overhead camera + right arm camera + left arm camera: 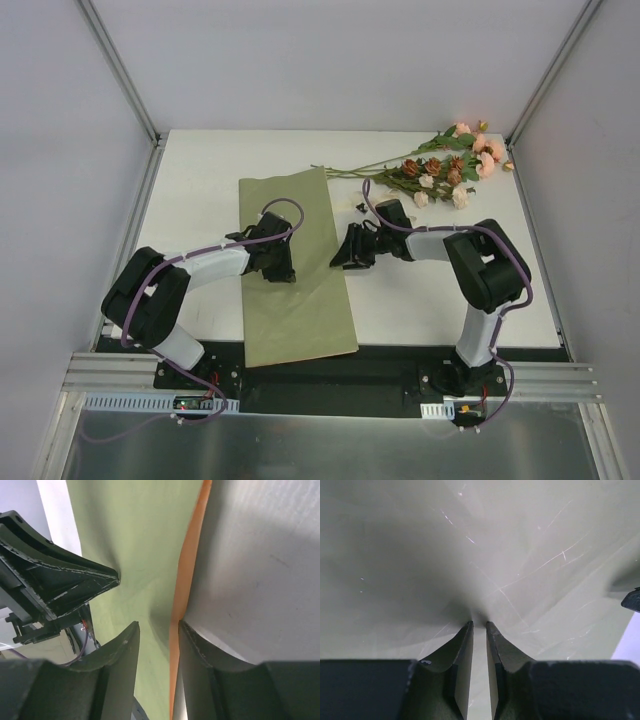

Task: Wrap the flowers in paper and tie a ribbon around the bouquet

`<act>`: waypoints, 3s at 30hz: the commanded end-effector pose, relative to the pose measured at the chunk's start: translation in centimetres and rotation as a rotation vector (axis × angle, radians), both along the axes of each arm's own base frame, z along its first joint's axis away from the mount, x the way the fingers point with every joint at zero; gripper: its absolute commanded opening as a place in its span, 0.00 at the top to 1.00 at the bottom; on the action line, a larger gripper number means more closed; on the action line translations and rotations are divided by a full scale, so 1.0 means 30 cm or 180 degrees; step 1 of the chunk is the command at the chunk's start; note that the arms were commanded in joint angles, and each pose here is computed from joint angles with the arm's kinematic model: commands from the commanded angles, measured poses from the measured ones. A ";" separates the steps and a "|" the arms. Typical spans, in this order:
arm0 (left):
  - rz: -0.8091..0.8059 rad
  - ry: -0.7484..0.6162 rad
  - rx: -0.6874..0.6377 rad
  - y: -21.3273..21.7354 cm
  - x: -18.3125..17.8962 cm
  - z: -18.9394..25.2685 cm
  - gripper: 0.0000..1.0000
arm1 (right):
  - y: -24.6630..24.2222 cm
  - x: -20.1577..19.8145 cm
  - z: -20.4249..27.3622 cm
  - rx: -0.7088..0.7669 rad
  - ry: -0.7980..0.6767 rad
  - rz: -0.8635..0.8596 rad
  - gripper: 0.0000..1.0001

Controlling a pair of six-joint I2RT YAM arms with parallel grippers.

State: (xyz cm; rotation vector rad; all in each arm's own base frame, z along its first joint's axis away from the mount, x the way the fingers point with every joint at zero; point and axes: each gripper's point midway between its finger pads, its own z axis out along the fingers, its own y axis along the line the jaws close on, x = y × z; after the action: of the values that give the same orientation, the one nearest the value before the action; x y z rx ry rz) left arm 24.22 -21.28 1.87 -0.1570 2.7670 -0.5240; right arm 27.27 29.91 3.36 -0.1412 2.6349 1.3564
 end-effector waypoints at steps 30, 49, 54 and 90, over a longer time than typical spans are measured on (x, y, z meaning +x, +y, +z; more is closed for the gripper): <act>-0.0320 -0.0285 -0.0478 -0.053 -0.017 0.113 0.58 | 0.096 -0.080 0.239 -0.0372 -0.0556 0.0103 1.00; -0.1548 -0.1448 -0.1108 -0.258 -0.104 0.558 0.01 | 0.077 -0.057 0.474 -0.0303 -0.0540 -0.0516 1.00; -0.1569 -0.1415 -0.0875 -0.274 -0.104 0.532 0.08 | 0.088 -0.058 0.525 -0.0149 -0.0462 -0.0786 1.00; -0.0341 -0.0134 0.0431 -0.084 0.014 -0.047 0.78 | -0.018 0.025 0.035 0.0020 -0.0133 -0.0429 0.63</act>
State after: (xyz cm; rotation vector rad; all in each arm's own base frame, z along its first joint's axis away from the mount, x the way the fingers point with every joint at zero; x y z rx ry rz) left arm 25.62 -24.14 1.71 0.0895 2.7377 -0.3569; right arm 26.95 27.99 3.33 0.0839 2.6590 1.1944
